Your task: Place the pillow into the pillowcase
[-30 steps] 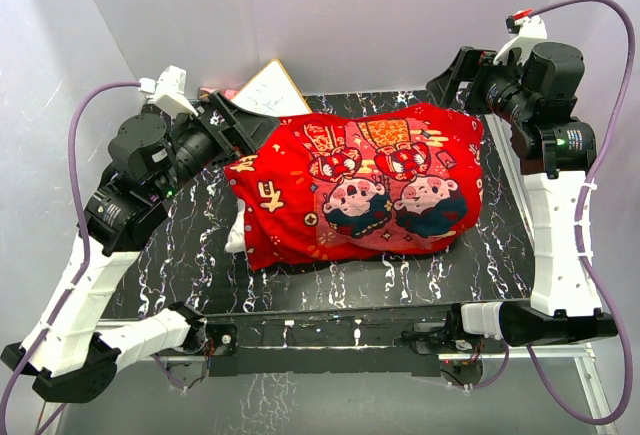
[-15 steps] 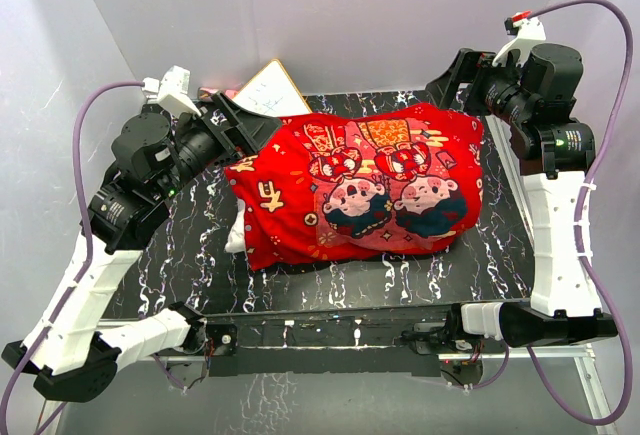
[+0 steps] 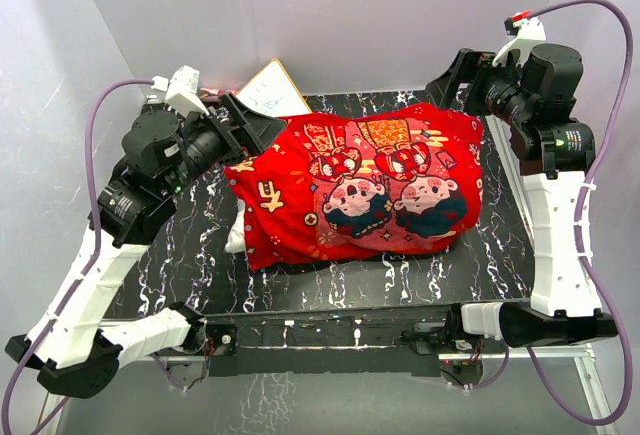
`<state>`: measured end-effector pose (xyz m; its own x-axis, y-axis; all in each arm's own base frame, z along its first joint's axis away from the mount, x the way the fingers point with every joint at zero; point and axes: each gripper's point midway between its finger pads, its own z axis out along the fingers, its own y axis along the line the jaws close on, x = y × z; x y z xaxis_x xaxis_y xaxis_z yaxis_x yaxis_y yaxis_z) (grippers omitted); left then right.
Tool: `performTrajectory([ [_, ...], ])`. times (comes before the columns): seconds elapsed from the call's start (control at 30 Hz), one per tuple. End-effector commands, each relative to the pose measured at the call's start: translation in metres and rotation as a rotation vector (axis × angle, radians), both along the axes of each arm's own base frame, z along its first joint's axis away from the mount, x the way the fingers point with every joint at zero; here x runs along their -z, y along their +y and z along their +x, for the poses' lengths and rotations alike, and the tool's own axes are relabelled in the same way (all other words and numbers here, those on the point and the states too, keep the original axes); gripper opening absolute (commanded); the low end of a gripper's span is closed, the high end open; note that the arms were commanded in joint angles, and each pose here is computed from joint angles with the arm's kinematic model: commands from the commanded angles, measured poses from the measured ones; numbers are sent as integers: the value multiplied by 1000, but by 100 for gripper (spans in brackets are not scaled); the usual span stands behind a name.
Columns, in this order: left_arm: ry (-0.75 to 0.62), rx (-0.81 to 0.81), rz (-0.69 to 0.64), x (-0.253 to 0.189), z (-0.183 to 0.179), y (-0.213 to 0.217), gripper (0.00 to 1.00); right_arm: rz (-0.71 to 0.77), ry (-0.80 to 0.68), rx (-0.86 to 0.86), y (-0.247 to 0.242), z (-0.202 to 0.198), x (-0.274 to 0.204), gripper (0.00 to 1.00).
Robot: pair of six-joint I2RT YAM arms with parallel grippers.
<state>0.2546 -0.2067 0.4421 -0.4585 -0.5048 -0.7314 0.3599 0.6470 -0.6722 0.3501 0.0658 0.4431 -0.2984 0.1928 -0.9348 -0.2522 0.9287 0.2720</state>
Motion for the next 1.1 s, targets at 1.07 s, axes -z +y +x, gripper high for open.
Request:
performTrajectory([
  [1.07,-67,72,76,-18,20,-20,97,-29,-101,21,-6,14,-23,98],
])
